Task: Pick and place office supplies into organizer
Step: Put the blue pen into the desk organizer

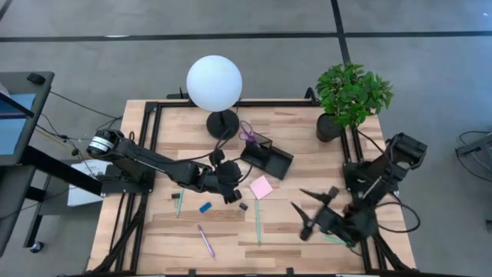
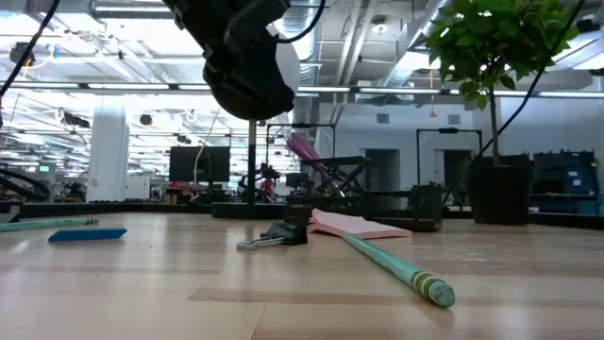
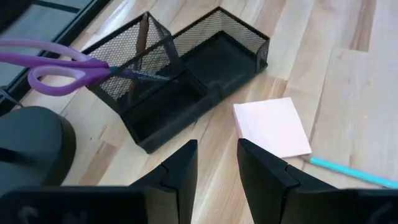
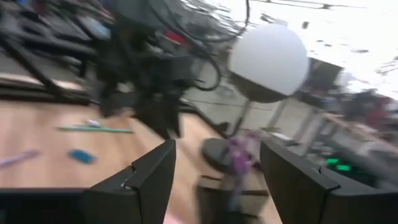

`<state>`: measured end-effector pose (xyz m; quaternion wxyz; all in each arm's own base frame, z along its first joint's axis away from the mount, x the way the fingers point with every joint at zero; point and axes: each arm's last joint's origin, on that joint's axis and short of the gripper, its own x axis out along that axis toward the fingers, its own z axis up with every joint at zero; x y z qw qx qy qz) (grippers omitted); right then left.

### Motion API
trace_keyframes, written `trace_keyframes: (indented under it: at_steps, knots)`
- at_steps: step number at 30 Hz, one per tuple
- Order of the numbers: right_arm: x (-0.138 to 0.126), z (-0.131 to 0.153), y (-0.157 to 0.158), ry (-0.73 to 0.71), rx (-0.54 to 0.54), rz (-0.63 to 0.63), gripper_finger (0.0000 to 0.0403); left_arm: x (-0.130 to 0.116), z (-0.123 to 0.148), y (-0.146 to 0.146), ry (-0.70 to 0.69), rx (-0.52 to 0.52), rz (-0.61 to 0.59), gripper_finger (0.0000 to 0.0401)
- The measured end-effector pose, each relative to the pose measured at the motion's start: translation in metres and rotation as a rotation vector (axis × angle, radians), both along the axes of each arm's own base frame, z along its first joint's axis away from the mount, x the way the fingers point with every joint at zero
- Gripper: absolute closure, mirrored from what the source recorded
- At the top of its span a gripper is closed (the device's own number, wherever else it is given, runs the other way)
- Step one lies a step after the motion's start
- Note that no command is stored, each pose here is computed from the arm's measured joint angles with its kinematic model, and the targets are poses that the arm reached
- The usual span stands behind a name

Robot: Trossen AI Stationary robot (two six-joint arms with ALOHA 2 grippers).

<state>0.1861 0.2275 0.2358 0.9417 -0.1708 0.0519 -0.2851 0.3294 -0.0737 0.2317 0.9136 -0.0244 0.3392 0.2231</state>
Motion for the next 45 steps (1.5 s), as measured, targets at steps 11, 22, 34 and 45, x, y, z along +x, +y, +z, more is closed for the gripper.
trace_keyframes:
  at_steps: [11,22,34,45]
  knots:
    - [-0.049,-0.042,0.026,-0.203,0.431,0.436,0.0175,0.003,0.004,-0.001,-0.072,-0.05,0.027,0.0292]
    - [-0.003,-0.084,-0.008,-0.08,0.543,0.321,0.0175,0.007,0.008,-0.002,-0.128,-0.065,0.025,0.0292]
    - [0.042,-0.117,-0.067,0.648,1.225,0.482,0.0175,0.006,0.006,-0.001,-0.085,-0.019,-0.009,0.0292]
    - [0.007,-0.104,-0.071,1.01,1.52,0.284,0.0181,0.006,0.006,0.0,-0.081,0.0,-0.008,0.0292]
